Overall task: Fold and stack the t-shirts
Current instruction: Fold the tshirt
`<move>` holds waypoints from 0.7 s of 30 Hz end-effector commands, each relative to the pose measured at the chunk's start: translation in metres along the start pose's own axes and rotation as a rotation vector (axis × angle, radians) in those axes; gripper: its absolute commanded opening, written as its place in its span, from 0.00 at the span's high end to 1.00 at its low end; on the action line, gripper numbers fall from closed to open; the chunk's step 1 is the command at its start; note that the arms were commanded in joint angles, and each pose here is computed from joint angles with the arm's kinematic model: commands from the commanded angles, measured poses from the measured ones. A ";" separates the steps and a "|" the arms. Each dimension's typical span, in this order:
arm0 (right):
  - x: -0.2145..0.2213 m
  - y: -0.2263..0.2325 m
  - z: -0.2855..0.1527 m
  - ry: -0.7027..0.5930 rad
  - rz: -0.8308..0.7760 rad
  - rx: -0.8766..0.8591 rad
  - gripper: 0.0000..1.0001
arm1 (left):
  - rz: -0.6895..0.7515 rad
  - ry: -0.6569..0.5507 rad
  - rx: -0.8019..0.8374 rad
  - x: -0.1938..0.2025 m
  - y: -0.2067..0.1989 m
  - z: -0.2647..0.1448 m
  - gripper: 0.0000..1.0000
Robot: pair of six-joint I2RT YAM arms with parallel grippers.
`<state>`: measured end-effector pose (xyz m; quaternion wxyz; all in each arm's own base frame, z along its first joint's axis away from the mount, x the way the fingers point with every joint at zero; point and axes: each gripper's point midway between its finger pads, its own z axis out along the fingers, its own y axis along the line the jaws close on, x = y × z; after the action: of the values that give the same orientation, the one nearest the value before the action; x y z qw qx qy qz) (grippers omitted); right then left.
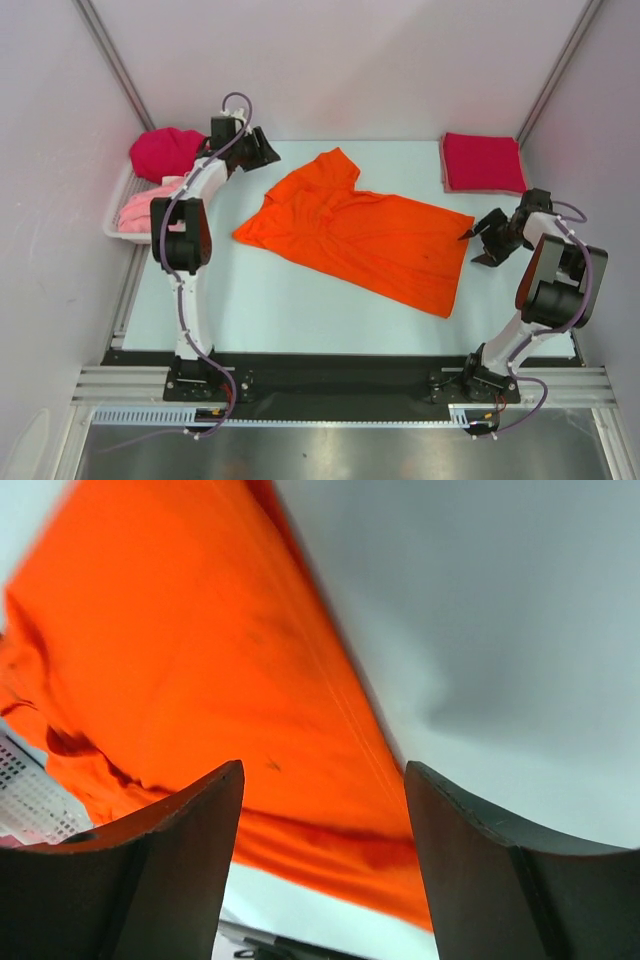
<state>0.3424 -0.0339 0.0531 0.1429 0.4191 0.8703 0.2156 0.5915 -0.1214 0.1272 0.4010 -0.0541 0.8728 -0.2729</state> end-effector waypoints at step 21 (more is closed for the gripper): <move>-0.104 0.042 0.036 -0.187 -0.319 -0.052 0.33 | -0.019 0.001 0.158 0.027 -0.013 0.105 0.50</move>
<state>0.4374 -0.0766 0.0442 0.2517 0.3110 0.8975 0.1857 0.6436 -0.1727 0.0382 0.3845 -0.0474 0.8619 -0.3273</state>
